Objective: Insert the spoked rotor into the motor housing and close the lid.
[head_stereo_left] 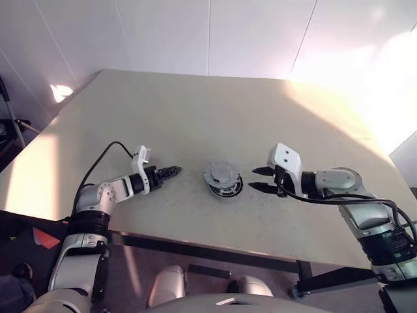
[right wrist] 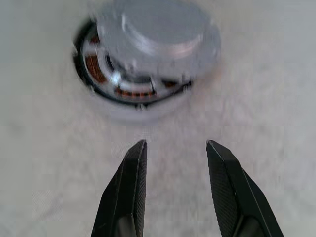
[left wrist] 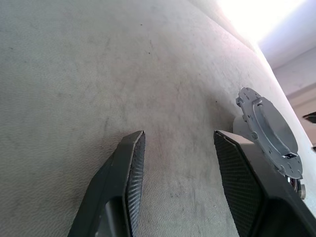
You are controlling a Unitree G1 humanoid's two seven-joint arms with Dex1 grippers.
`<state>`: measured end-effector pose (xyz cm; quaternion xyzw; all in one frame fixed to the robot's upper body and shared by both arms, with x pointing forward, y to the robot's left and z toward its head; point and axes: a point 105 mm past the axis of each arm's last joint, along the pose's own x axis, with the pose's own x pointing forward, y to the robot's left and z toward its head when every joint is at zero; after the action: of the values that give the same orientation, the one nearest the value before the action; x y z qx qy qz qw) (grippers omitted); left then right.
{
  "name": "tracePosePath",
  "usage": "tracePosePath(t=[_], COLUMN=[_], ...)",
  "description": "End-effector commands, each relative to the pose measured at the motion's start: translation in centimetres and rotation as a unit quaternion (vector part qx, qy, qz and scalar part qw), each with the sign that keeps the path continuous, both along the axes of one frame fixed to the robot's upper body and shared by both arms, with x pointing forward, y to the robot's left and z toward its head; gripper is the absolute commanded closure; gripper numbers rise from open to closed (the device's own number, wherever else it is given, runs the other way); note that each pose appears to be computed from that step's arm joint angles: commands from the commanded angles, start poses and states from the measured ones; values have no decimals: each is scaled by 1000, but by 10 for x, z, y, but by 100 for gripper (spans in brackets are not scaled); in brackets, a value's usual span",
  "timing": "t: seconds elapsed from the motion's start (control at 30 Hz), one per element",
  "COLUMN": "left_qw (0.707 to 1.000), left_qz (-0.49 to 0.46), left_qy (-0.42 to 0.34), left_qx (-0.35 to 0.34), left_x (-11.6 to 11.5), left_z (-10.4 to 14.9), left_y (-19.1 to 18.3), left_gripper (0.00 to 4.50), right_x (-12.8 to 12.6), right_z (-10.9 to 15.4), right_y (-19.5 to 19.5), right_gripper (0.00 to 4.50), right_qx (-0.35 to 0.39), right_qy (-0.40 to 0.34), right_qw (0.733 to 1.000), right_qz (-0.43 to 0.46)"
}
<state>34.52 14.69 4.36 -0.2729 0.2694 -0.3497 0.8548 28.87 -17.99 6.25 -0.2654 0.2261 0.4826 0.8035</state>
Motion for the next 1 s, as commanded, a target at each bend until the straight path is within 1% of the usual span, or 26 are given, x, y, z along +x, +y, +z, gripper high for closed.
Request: tracePosePath(t=[0.03, 0.2, 0.3, 0.4, 0.5, 0.6, 0.8, 1.0], left_qw=[999, 999, 999, 999, 998, 998, 998, 997], left_qz=[23, 23, 23, 24, 26, 35, 46, 53], left_qy=[23, 25, 26, 28, 28, 27, 31, 31], left_qx=[37, 38, 39, 40, 40, 39, 40, 40], left_x=[-1, -1, -1, -2, -3, -4, -10, -10], left_z=[-14, -15, -16, -17, -17, -16, -19, -19], left_y=[15, 16, 16, 16, 17, 21, 28, 29], left_gripper=[213, 213, 213, 213, 213, 213, 213, 213], right_x=[-11, -37, -41, -43, -39, -33, -37, -2], right_z=[11, 15, 17, 13, 10, 4, 15, 37], right_y=[14, 37, 44, 52, 59, 60, 73, 89], right_gripper=[241, 241, 241, 301, 398, 398, 398, 398], right_qx=[6, 13, 5, -4, -7, -29, -19, -17], right_qy=[-14, 0, -3, 2, 11, 11, 7, -25], right_qw=[998, 990, 985, 978, 974, 970, 963, 967], right_qz=[58, 140, 173, 208, 228, 240, 268, 254])
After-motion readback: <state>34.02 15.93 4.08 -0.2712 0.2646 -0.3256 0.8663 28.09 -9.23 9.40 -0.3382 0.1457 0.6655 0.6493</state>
